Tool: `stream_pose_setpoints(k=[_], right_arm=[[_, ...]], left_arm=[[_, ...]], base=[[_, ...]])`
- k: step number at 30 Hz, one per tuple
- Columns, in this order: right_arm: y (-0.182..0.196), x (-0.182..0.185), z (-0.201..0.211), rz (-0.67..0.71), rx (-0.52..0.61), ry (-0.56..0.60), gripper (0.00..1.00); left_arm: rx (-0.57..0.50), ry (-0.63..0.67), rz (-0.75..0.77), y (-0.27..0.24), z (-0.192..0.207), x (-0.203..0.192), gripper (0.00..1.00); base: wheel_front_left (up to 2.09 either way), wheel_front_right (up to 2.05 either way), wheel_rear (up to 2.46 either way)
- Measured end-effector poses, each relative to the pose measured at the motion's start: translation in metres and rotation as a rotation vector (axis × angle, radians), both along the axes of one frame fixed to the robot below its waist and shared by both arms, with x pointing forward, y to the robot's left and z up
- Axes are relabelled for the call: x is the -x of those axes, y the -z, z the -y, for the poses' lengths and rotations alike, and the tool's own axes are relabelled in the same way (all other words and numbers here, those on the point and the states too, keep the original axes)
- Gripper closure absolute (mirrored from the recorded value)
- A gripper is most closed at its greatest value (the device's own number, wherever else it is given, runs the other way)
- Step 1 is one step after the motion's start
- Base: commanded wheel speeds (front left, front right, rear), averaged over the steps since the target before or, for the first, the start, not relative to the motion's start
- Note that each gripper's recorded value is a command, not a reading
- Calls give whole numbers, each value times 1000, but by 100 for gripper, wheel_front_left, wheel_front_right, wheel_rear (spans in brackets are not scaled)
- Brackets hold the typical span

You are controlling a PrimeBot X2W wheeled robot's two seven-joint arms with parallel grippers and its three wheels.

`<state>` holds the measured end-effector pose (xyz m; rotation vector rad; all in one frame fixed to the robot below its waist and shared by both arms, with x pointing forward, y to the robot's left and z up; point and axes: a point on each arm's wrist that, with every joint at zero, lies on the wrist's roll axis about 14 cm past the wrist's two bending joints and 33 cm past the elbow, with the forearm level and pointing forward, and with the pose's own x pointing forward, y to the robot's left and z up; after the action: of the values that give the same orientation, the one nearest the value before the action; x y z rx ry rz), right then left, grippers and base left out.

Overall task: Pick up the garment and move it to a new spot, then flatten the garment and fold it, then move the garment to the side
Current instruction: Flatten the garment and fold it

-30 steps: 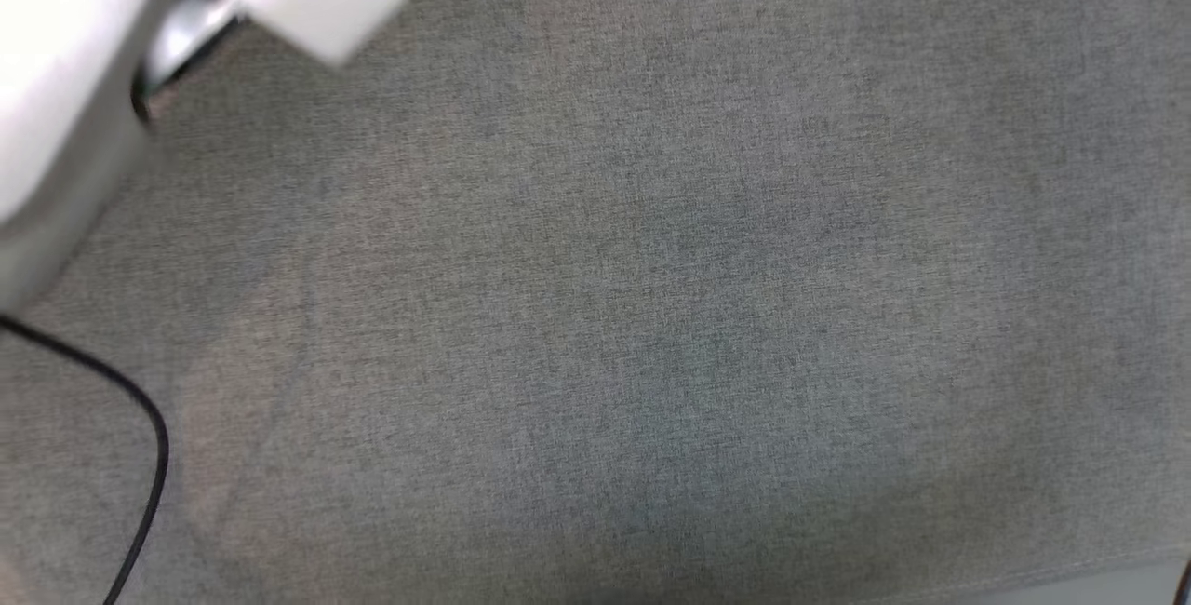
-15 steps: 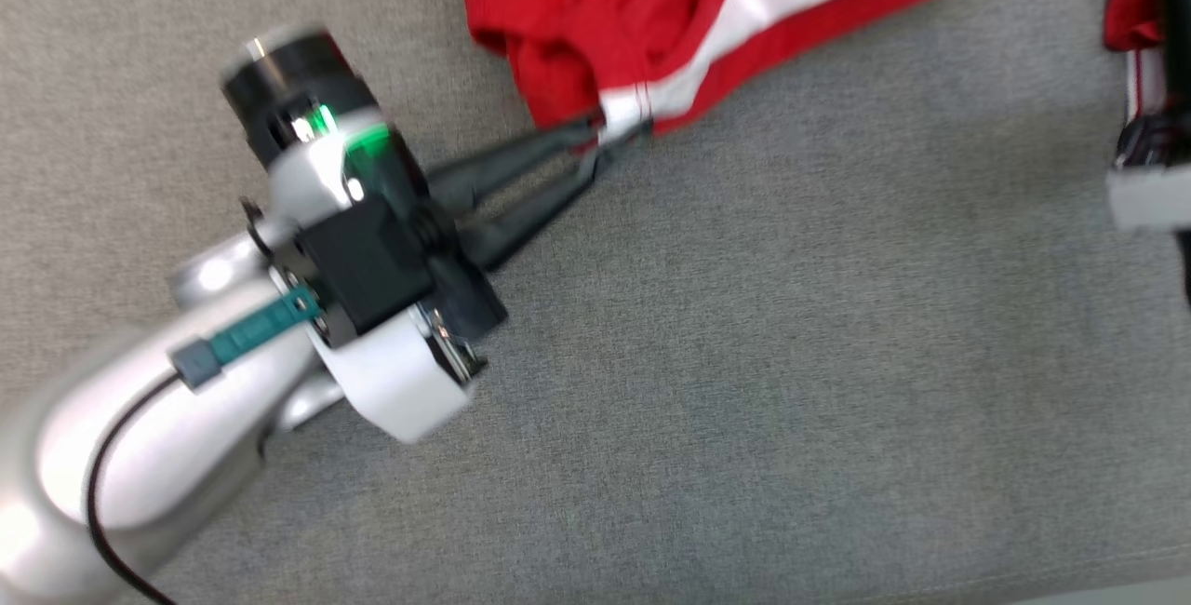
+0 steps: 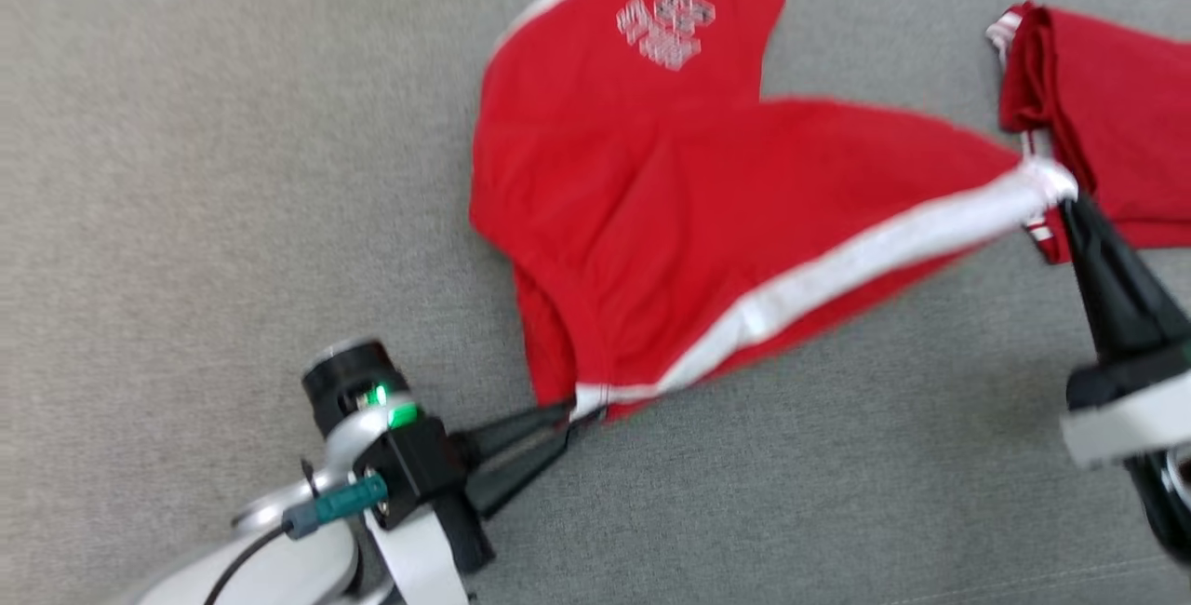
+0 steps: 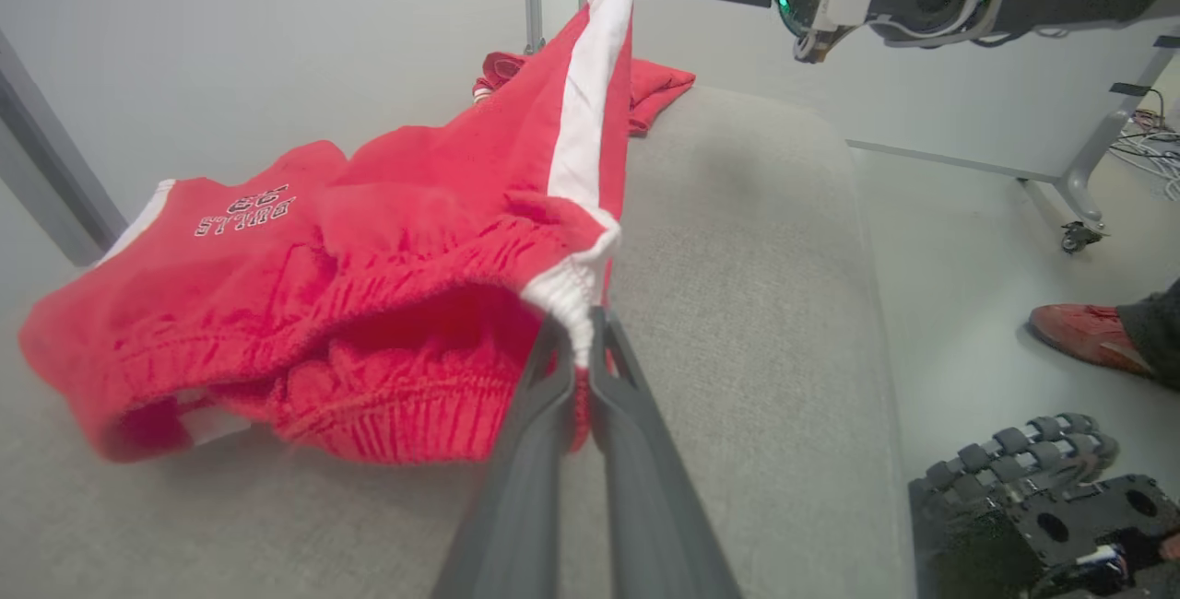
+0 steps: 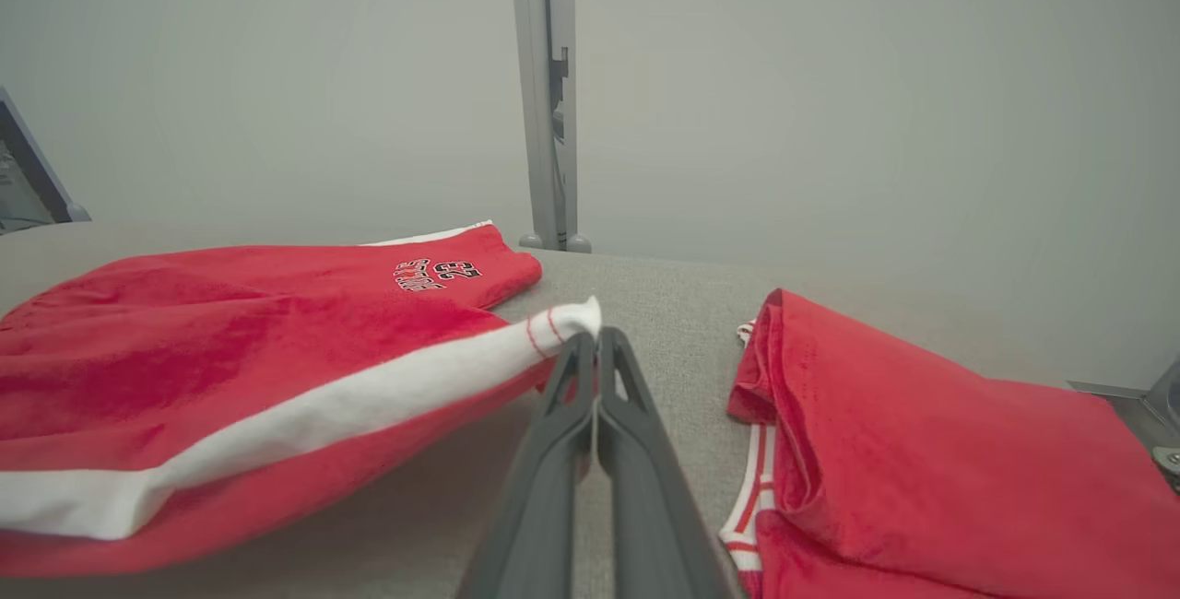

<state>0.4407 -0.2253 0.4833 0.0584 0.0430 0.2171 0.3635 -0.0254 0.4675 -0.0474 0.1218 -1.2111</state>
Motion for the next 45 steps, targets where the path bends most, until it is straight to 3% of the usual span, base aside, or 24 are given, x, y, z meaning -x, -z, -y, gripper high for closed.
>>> stream_pose_setpoints(k=[10, 14, 24, 32, 38, 45], right_arm=[[-4, 54, 8, -16, -20, 28, 100], [-5, 48, 18, -7, 12, 51, 100], [1, -43, -8, -58, 30, 0, 100], [1, -122, -41, -70, 90, -68, 100], [17, -166, -74, -98, 156, -148, 100], [30, -200, -105, -81, 199, -210, 100]], left_arm=[[0, -22, -104, -1, -10, 41, 100], [108, -81, -173, -18, -4, 35, 100], [389, -246, -437, -37, 8, 0, 100], [646, -443, -586, -50, -17, -50, 100], [752, -565, -710, -33, -36, -71, 100], [792, -681, -751, -12, -55, -92, 100]], base=[[0, 0, 0], [0, 0, 0], [0, 0, 0], [0, 0, 0], [0, 0, 0], [0, 0, 0]])
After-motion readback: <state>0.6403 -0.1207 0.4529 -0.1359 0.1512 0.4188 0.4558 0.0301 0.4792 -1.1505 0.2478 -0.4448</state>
